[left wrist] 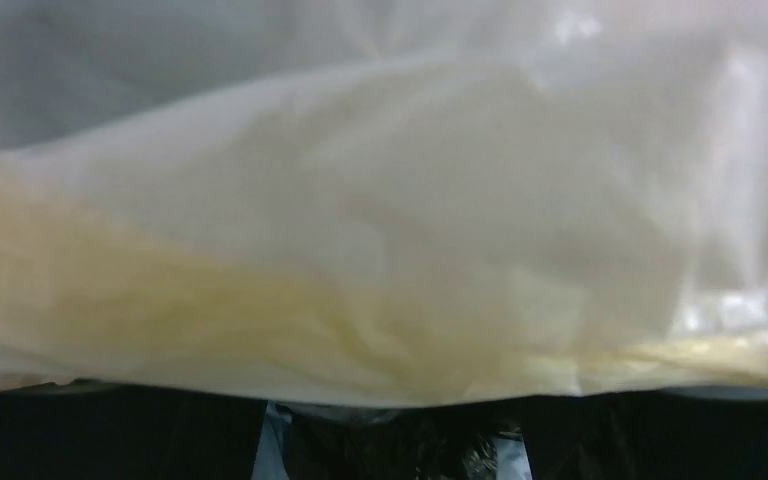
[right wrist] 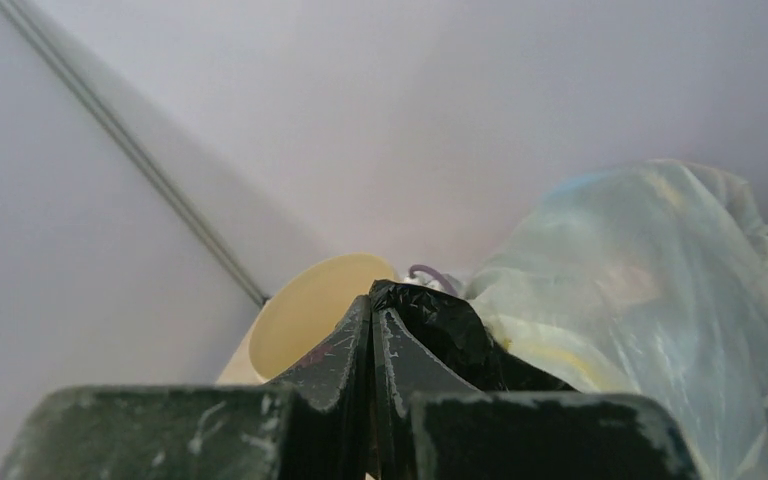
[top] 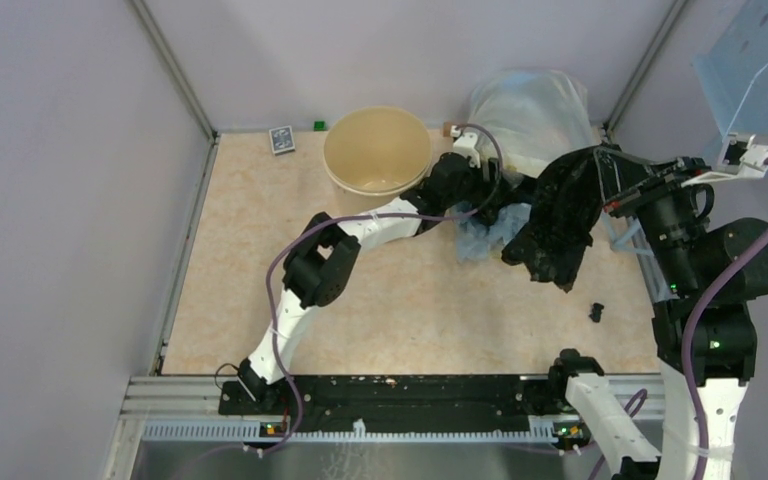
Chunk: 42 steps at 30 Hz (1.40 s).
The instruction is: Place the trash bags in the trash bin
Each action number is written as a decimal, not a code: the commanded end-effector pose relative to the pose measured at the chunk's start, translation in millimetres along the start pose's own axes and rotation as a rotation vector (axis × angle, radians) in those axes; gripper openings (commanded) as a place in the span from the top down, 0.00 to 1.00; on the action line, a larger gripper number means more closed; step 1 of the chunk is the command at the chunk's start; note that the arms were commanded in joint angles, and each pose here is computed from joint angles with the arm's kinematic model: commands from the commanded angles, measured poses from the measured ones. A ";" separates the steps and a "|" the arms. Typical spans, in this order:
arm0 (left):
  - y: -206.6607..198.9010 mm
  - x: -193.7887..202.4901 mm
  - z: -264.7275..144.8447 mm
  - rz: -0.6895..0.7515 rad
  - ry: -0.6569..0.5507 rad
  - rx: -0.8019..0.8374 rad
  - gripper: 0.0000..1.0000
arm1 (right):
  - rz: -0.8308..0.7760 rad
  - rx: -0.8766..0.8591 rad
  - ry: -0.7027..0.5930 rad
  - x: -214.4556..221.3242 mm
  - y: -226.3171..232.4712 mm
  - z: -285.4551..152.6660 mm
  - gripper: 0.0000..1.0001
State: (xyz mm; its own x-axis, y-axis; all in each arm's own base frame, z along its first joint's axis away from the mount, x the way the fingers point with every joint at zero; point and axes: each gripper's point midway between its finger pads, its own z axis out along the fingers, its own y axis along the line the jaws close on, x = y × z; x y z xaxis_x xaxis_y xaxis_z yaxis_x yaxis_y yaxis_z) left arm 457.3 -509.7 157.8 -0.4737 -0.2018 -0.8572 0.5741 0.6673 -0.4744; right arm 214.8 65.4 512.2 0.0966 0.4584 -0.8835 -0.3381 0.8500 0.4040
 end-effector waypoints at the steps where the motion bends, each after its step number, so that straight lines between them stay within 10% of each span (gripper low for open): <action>1: -59.2 -58.3 -47.4 -0.009 -0.042 0.134 0.16 | -0.016 0.138 -0.121 -13.9 -24.5 -14.5 1.00; 16: -76.7 -19.3 -158.7 -0.002 0.218 0.129 0.04 | 0.065 -0.150 0.027 21.8 18.8 -2.9 1.00; 31: -75.8 -29.8 -330.1 0.053 0.085 0.202 0.01 | 0.230 -0.388 0.344 114.6 36.9 14.8 1.00; 42: -57.9 -14.7 -327.0 0.181 0.032 0.035 0.01 | 0.192 -0.377 0.589 219.5 71.0 17.9 1.00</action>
State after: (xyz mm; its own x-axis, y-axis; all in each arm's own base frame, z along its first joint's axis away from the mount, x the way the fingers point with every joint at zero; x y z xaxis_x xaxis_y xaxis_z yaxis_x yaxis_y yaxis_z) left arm 195.3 -320.4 256.5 -0.4836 -0.0315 -0.8747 0.7108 0.5691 -0.4134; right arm 227.7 217.5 366.3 -0.5038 0.3264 -0.7998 -0.6118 0.5188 0.5971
